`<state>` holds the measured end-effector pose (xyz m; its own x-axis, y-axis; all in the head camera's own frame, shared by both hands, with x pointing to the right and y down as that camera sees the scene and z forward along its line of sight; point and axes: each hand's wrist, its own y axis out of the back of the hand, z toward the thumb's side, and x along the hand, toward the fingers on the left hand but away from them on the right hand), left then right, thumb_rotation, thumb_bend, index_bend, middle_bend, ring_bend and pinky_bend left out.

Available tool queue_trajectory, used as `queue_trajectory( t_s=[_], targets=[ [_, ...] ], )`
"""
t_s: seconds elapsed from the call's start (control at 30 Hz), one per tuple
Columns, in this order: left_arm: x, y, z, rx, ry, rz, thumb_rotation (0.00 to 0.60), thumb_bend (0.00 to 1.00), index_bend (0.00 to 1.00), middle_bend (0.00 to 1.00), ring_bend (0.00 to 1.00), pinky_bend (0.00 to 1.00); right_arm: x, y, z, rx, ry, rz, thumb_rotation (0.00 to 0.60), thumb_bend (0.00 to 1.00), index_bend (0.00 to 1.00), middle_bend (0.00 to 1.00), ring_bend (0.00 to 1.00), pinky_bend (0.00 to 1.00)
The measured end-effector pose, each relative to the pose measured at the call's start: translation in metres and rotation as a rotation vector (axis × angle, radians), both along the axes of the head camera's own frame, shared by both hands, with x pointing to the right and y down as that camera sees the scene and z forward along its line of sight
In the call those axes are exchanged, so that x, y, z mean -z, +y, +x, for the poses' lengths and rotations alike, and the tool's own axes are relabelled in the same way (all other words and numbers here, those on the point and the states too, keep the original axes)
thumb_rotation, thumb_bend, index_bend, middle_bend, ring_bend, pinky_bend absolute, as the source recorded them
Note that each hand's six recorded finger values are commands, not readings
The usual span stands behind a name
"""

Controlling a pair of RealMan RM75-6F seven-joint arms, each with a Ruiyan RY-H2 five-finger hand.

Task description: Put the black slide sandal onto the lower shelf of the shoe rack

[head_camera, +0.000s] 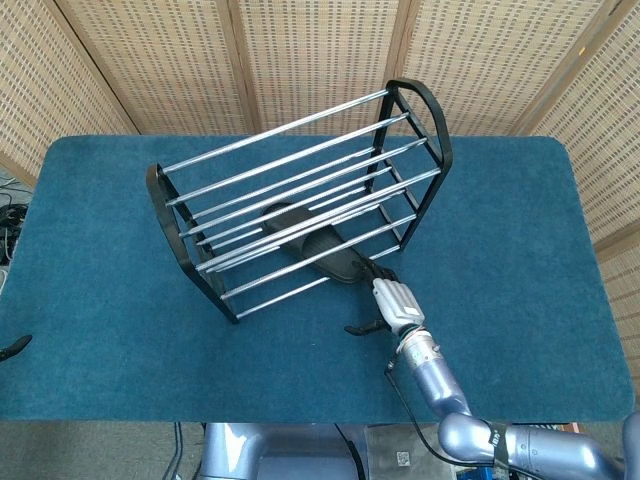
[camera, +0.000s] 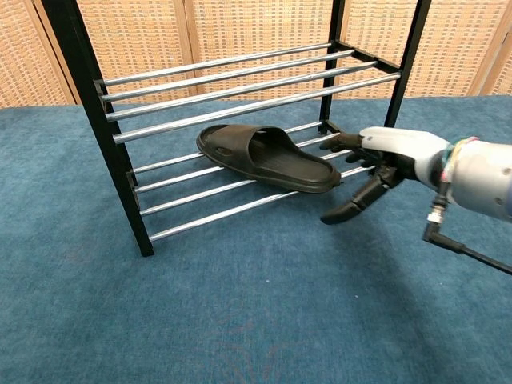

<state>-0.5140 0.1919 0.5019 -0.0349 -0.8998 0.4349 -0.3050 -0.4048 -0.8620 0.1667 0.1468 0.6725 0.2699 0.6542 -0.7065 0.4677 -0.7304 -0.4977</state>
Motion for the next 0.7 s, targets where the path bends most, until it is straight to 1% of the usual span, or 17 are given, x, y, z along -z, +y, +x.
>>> queue_trajectory(
  t_s=[0.13,0.23,0.33,0.4,0.43,0.47,0.5,0.57,0.6,0.63,0.7],
  targets=[
    [0.0,0.001,0.002,-0.005,-0.013,0.002,0.6,0.19,0.0,0.0,0.0,0.0,-0.003,0.004,0.024,0.058,0.014,0.013,0.6,0.0,0.0,0.0,0.0,0.0],
    [0.0,0.003,0.004,-0.011,-0.024,0.004,0.6,0.19,0.0,0.0,0.0,0.0,-0.002,0.005,0.043,0.111,0.032,0.052,0.6,0.0,0.0,0.0,0.0,0.0],
    [0.0,0.004,0.007,-0.017,-0.037,0.011,0.6,0.19,0.0,0.0,0.0,0.0,0.0,0.006,0.067,0.181,0.073,0.118,0.6,0.0,0.0,0.0,0.0,0.0],
    [0.001,0.004,0.008,-0.015,-0.044,0.023,0.6,0.19,0.0,0.0,0.0,0.0,0.001,0.008,0.089,0.243,0.125,0.178,0.6,0.0,0.0,0.0,0.0,0.0],
    [0.001,0.004,0.009,-0.014,-0.048,0.025,0.6,0.19,0.0,0.0,0.0,0.0,0.002,0.01,0.102,0.27,0.158,0.208,0.6,0.0,0.0,0.0,0.0,0.0],
    [0.001,0.005,0.009,-0.013,-0.052,0.027,0.6,0.19,0.0,0.0,0.0,0.0,0.005,0.011,0.123,0.296,0.208,0.25,0.6,0.0,0.0,0.0,0.0,0.0],
    [0.001,0.005,0.01,-0.012,-0.058,0.03,0.6,0.19,0.0,0.0,0.0,0.0,0.009,0.013,0.139,0.308,0.246,0.28,0.6,0.0,0.0,0.0,0.0,0.0],
    [0.001,0.006,0.011,-0.01,-0.064,0.033,0.6,0.19,0.0,0.0,0.0,0.0,0.02,0.019,0.175,0.31,0.315,0.339,0.6,0.0,0.0,0.0,0.0,0.0],
    [0.001,0.006,0.011,-0.01,-0.067,0.035,0.6,0.19,0.0,0.0,0.0,0.0,0.026,0.023,0.187,0.299,0.333,0.356,0.6,0.0,0.0,0.0,0.0,0.0],
    [0.001,0.006,0.012,-0.011,-0.07,0.036,0.6,0.19,0.0,0.0,0.0,0.0,0.032,0.027,0.198,0.282,0.349,0.367,0.6,0.0,0.0,0.0,0.0,0.0],
    [-0.001,0.007,0.013,-0.014,-0.077,0.036,0.6,0.19,0.0,0.0,0.0,0.0,0.046,0.039,0.225,0.214,0.383,0.371,0.6,0.0,0.0,0.0,0.0,0.0]
  ],
)
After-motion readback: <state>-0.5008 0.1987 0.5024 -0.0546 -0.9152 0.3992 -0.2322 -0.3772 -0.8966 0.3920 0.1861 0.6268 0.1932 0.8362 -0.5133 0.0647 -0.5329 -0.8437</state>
